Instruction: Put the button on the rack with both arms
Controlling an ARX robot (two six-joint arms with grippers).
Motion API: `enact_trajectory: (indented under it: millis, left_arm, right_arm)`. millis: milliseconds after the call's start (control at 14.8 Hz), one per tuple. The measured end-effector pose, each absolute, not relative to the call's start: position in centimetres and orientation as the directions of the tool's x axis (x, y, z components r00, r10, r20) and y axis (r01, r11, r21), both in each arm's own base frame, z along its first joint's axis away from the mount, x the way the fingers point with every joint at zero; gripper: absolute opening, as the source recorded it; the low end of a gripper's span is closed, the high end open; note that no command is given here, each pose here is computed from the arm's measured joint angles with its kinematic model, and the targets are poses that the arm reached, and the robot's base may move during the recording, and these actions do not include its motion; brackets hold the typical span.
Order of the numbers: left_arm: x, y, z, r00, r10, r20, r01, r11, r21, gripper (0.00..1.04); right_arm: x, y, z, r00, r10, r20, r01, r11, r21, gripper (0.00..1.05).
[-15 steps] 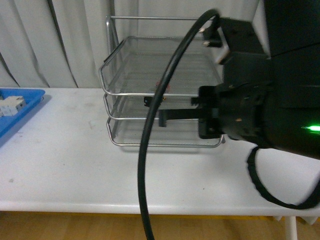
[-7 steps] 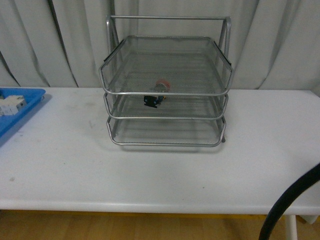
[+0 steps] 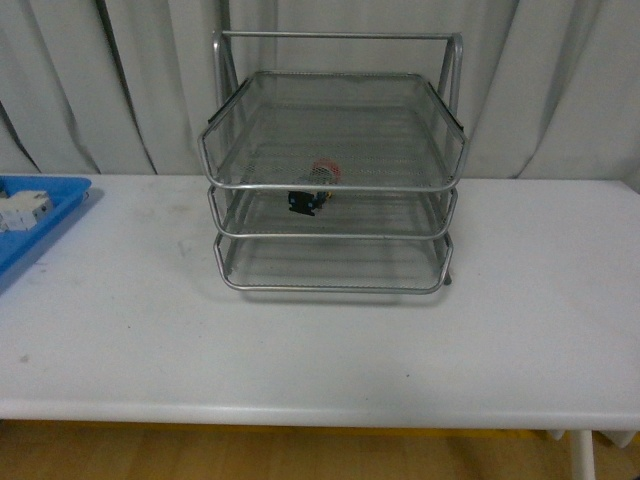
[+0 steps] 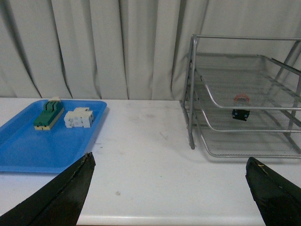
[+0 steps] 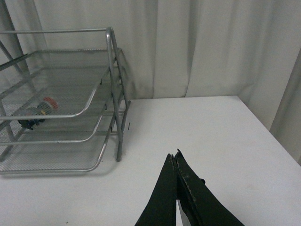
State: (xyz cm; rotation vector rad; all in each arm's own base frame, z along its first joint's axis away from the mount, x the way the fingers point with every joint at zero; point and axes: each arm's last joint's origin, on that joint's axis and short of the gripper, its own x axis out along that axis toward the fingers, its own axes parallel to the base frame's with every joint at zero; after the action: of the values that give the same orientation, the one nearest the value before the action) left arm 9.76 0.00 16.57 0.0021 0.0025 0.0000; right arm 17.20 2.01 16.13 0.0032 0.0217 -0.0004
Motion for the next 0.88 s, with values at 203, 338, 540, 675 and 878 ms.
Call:
enact_trajectory:
  millis: [203, 338, 540, 675, 878]
  left_arm:
    - [9.8, 0.0, 16.6, 1.0, 0.0, -0.002, 0.0, 1.0, 0.002, 0.98]
    - [9.8, 0.0, 16.6, 1.0, 0.0, -0.002, 0.0, 1.0, 0.002, 0.98]
    - [9.8, 0.0, 16.6, 1.0, 0.0, -0.002, 0.0, 1.0, 0.002, 0.98]
    - [9.8, 0.0, 16.6, 1.0, 0.0, -0.002, 0.0, 1.0, 0.002, 0.98]
    - [9.8, 0.0, 16.6, 1.0, 0.0, -0.002, 0.0, 1.0, 0.002, 0.98]
  right_arm:
    - [16.1, 1.4, 16.3, 1.0, -0.007, -0.012, 0.007, 1.0, 0.005, 0.02]
    - [15.2, 0.9, 16.2, 1.0, 0.004, -0.017, -0.004, 1.0, 0.005, 0.02]
    - [13.9, -0.1, 16.5, 1.0, -0.007, -0.009, 0.007, 1.0, 0.006, 0.02]
    - [13.1, -0.1, 16.8, 1.0, -0.007, 0.004, 0.007, 1.0, 0.006, 0.02]
    - [11.3, -0.1, 17.0, 1.0, -0.007, 0.013, 0.007, 1.0, 0.006, 0.02]
